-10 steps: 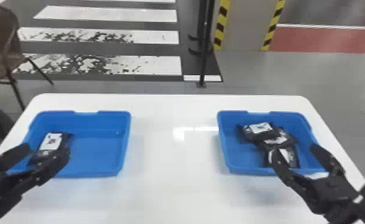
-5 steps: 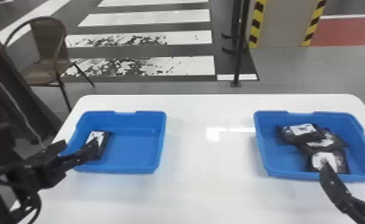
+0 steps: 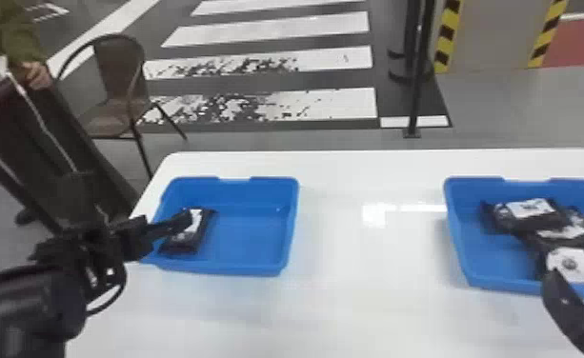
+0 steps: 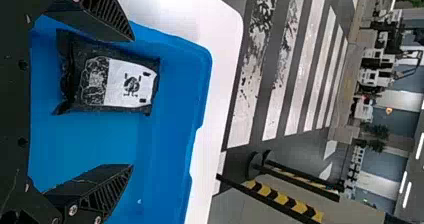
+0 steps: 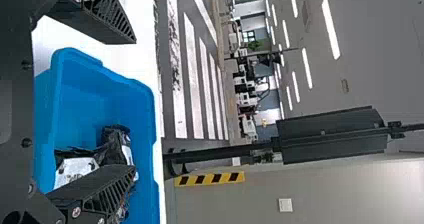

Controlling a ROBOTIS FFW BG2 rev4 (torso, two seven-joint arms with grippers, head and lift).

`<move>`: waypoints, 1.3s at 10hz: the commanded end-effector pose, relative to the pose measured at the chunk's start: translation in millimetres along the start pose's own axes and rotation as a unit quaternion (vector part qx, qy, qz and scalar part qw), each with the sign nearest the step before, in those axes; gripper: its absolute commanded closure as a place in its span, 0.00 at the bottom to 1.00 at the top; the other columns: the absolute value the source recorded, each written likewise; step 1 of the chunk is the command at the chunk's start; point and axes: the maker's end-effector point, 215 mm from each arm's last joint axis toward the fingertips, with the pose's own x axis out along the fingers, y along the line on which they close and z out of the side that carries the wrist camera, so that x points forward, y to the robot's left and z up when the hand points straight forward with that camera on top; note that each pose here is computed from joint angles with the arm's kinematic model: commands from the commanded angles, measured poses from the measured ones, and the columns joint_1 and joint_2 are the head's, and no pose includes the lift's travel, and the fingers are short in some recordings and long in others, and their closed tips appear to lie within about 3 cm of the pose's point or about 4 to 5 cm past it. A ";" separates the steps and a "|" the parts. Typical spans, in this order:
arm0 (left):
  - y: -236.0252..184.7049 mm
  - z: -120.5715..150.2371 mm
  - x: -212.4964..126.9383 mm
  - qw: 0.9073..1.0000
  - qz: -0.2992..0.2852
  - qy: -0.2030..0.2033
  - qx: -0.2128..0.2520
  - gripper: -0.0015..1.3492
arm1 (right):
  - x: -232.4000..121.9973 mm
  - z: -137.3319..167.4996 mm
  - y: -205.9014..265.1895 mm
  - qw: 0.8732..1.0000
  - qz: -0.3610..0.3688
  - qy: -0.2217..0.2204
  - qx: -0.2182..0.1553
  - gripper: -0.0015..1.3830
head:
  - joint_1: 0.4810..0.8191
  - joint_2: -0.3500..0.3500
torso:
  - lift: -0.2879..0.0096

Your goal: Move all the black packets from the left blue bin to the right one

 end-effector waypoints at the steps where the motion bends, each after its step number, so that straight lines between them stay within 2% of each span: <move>1: -4.1 -8.4 24.5 0.999 -0.004 0.034 -0.005 0.11 | 5.0 -5.1 10.5 1.000 0.012 0.003 0.013 0.10 | 0.63 0.79 | 0.50; 3: -11.3 -17.3 47.1 0.997 -0.009 0.075 -0.016 0.11 | 7.0 -9.3 14.5 1.000 0.017 0.005 0.023 0.10 | 0.63 0.79 | 0.50; 6: -1.1 -36.7 58.2 0.991 0.017 0.129 -0.028 0.11 | 9.7 -17.6 18.0 0.999 0.022 0.013 0.038 0.10 | 0.63 0.80 | 0.50; 10: -1.2 -54.2 77.4 0.985 0.019 0.170 -0.037 0.18 | 11.6 -27.2 21.8 0.998 0.027 0.022 0.051 0.10 | 0.63 0.80 | 0.50; 12: -7.3 -55.7 79.9 0.984 0.012 0.174 -0.026 0.60 | 11.5 -33.4 21.4 0.997 0.027 0.027 0.062 0.10 | 0.63 0.80 | 0.50; 13: -3.4 -54.3 80.2 0.985 0.015 0.168 -0.023 0.74 | 11.7 -33.6 22.5 0.997 0.028 0.027 0.062 0.10 | 0.63 0.79 | 0.50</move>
